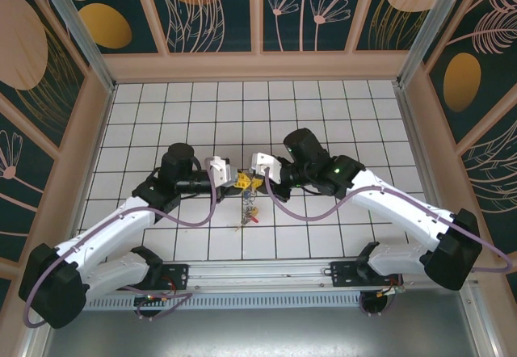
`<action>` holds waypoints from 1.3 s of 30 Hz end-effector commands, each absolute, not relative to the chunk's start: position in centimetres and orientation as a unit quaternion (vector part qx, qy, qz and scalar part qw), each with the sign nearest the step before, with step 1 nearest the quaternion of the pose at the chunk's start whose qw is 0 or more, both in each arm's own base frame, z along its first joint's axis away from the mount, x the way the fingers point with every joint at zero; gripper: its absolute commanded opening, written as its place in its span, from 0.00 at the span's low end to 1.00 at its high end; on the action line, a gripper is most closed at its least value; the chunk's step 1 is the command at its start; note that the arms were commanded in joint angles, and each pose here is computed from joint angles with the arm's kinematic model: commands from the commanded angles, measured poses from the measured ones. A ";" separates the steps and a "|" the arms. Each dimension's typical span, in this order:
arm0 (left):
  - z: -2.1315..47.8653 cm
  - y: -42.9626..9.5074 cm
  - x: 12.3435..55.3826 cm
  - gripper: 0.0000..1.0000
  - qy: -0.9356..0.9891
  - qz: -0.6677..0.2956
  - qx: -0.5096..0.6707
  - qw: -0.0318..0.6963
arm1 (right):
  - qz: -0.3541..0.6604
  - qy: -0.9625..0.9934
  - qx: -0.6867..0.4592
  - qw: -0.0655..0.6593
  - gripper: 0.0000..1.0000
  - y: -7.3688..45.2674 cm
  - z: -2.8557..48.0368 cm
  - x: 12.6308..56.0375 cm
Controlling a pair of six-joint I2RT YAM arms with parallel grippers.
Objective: Put the keys on the keyring
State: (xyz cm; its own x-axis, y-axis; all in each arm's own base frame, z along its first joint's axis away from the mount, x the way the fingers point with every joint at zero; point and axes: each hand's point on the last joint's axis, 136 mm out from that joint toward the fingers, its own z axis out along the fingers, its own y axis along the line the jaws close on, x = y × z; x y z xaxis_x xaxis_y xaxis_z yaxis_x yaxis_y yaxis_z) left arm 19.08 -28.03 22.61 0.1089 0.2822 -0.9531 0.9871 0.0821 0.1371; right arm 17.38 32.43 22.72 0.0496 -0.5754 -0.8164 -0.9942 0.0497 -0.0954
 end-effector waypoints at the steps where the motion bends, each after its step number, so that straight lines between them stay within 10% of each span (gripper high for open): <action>1: 22.9 -28.3 19.0 0.00 0.554 -0.370 0.576 0.474 | 0.309 0.594 -0.625 0.401 0.00 33.5 26.0 17.0; 10: 27.1 -28.2 17.2 0.00 0.491 -0.425 0.546 0.530 | 0.330 0.582 -0.621 0.407 0.21 32.0 25.8 16.0; 25: 28.8 -27.9 16.0 0.00 0.444 -0.453 0.529 0.563 | 0.372 0.562 -0.612 0.414 0.24 31.3 27.0 15.2; 32: 29.0 -27.9 15.9 0.00 0.438 -0.453 0.530 0.567 | 0.385 0.560 -0.609 0.409 0.01 31.8 27.0 15.3; 39: 29.5 -27.7 15.8 0.00 0.426 -0.453 0.523 0.583 | 0.376 0.581 -0.605 0.393 0.00 32.0 25.5 16.0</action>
